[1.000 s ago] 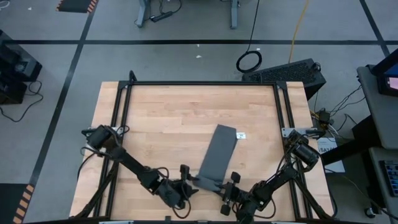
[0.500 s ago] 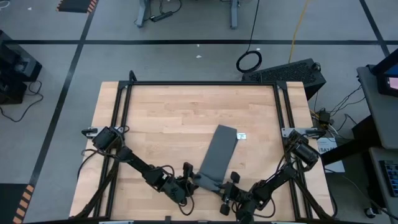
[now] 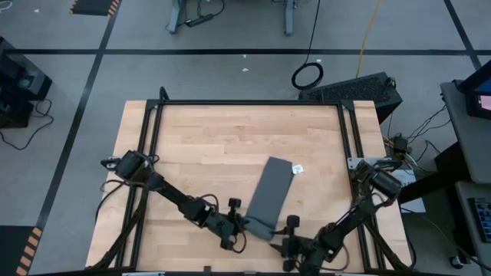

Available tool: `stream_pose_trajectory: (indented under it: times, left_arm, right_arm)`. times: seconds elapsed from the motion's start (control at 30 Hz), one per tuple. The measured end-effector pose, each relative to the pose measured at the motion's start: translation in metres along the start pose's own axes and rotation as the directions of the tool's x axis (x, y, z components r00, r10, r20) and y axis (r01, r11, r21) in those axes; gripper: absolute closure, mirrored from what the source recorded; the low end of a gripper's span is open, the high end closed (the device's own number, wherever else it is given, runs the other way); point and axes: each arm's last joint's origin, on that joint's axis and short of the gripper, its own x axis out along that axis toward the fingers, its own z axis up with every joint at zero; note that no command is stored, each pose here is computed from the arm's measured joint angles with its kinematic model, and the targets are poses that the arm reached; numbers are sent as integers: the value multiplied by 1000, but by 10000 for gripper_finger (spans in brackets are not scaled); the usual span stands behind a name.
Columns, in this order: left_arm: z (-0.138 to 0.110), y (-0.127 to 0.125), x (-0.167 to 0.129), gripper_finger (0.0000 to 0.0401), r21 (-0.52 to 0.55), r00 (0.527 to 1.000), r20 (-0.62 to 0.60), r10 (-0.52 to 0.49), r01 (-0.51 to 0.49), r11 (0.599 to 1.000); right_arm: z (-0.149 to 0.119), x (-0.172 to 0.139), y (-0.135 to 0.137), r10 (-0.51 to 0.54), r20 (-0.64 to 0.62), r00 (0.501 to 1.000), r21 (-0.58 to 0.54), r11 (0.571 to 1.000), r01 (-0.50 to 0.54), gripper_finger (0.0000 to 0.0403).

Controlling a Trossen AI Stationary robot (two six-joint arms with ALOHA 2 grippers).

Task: Roll towel into tight, uniform cylinder
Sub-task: Roll the towel

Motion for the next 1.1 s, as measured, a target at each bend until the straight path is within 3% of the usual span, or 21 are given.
stream_pose_trajectory:
  times: [0.17,0.3,0.47,0.7,1.1]
  left_arm:
    - [4,10,-2,347,-136,996,-19,-91,87,987]
    - [8,17,-5,344,-206,983,-25,-183,174,963]
    - [13,34,-4,342,-332,957,-27,-288,263,906]
    - [12,59,2,341,-507,921,-29,-389,322,800]
    - [12,76,4,340,-559,903,-23,-429,344,754]
  right_arm:
    - [17,-36,1,39,18,999,-121,992,-36,166]
    - [14,-49,7,44,49,998,-198,980,-34,154]
    - [-3,-32,12,9,48,999,-233,972,2,152]
    - [-2,-6,16,-28,148,989,-287,956,70,144]
    - [7,16,2,-56,120,991,-163,984,75,150]
